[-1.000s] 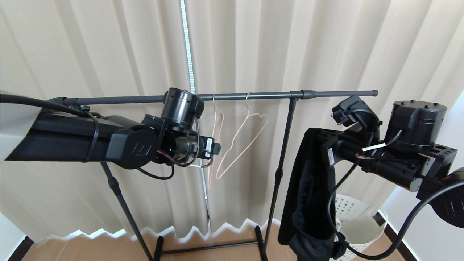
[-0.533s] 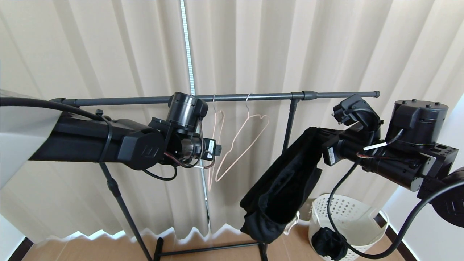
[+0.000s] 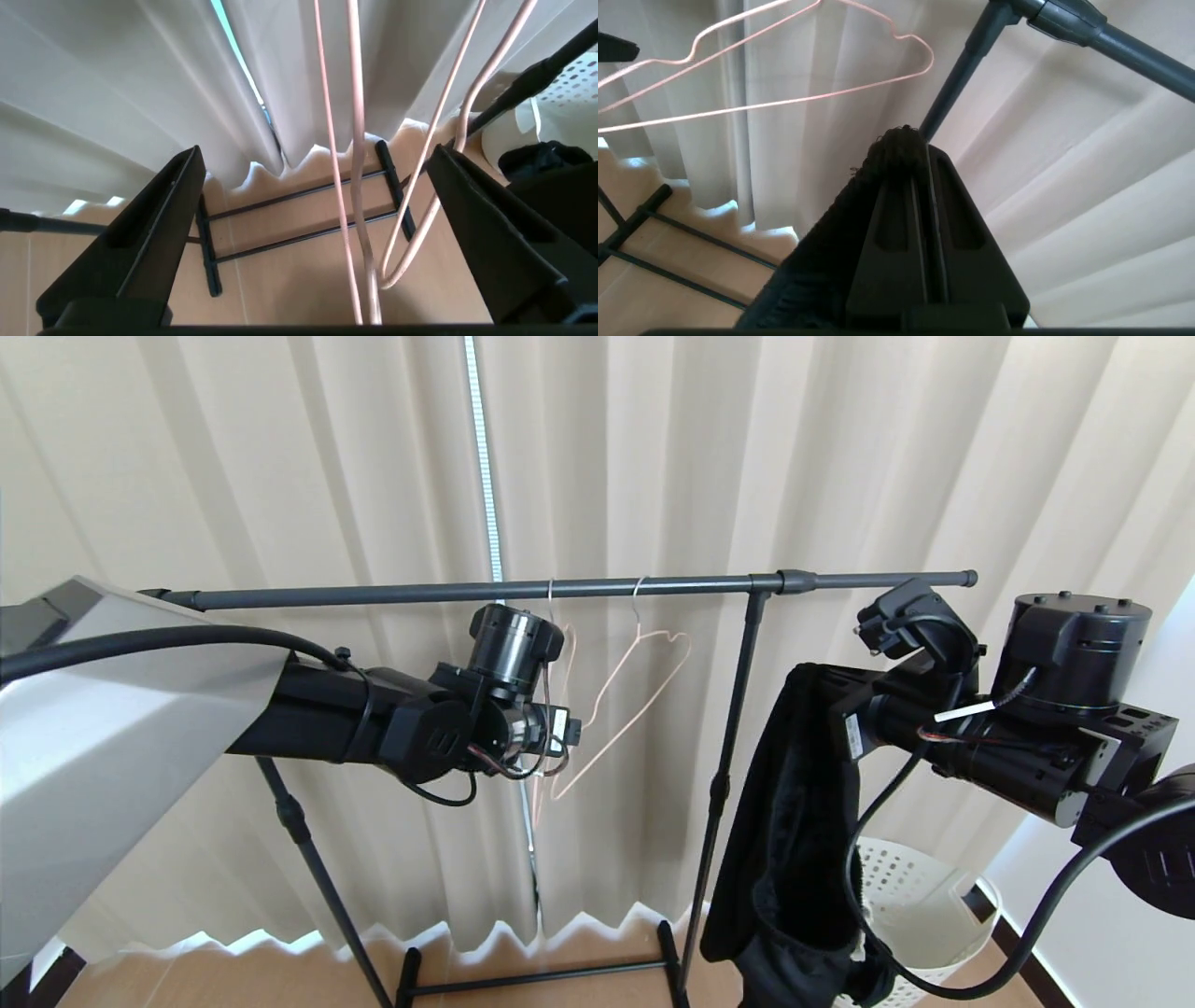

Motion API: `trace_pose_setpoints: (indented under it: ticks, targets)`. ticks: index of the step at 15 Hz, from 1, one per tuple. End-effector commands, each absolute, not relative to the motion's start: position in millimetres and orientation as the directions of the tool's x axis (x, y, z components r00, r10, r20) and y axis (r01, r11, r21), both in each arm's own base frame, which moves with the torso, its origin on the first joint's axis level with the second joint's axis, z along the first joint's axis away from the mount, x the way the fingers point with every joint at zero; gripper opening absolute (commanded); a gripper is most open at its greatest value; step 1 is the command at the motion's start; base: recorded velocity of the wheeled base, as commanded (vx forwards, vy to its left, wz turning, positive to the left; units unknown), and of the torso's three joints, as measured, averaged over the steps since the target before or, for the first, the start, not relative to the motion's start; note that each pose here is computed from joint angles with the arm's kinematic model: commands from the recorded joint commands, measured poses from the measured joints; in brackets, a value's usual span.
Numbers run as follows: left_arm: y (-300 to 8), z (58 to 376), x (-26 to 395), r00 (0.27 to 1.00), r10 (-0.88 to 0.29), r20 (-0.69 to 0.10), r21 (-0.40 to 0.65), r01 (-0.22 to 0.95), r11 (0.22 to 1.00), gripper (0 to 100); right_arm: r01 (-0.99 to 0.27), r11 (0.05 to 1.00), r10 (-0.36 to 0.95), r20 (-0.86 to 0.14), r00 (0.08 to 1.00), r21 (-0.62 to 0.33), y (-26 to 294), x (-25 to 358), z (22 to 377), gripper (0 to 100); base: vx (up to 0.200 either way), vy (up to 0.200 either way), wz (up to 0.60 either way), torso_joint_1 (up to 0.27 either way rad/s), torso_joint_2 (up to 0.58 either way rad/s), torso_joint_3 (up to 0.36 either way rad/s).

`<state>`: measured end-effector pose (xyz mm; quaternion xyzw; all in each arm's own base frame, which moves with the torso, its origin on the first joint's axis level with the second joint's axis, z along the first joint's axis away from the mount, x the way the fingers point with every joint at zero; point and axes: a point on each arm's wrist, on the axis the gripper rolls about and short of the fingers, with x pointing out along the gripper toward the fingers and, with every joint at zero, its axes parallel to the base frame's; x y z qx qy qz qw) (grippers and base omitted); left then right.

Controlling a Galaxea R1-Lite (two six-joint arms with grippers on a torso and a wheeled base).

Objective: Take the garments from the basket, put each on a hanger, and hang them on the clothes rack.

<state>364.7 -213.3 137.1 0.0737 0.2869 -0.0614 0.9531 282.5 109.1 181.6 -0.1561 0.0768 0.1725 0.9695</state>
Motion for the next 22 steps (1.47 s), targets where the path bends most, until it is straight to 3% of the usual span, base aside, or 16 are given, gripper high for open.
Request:
trace_pose_setpoints:
  ticks: [1,11,12,18,22]
  targets:
    - [-215,129,369,0.820,-0.070,-0.568,0.110,0.160,0.981,100,-0.359,0.891,0.310,-0.205,0.928,-0.276,109,283,181,0,0.000,0.000,0.00,0.000,0.00,0.000]
    - [-216,120,371,0.810,-0.064,-0.583,0.118,0.163,0.980,100,-0.355,0.893,0.306,-0.205,0.930,-0.276,108,284,181,0,0.000,0.000,0.00,0.000,0.00,0.000]
    - [-216,121,371,0.810,-0.064,-0.582,0.118,0.162,0.980,0,-0.355,0.893,0.306,-0.204,0.930,-0.276,108,284,181,0,0.000,0.000,0.00,0.000,0.00,0.000]
    - [-215,124,370,0.814,-0.063,-0.578,0.115,0.158,0.981,0,-0.354,0.893,0.306,-0.202,0.930,-0.276,108,283,181,0,0.000,0.000,0.00,0.000,0.00,0.000]
    - [-209,145,354,0.828,-0.078,-0.555,0.096,0.156,0.983,0,-0.353,0.895,0.307,-0.196,0.931,-0.275,107,281,183,0,0.000,0.000,0.00,0.000,0.00,0.000]
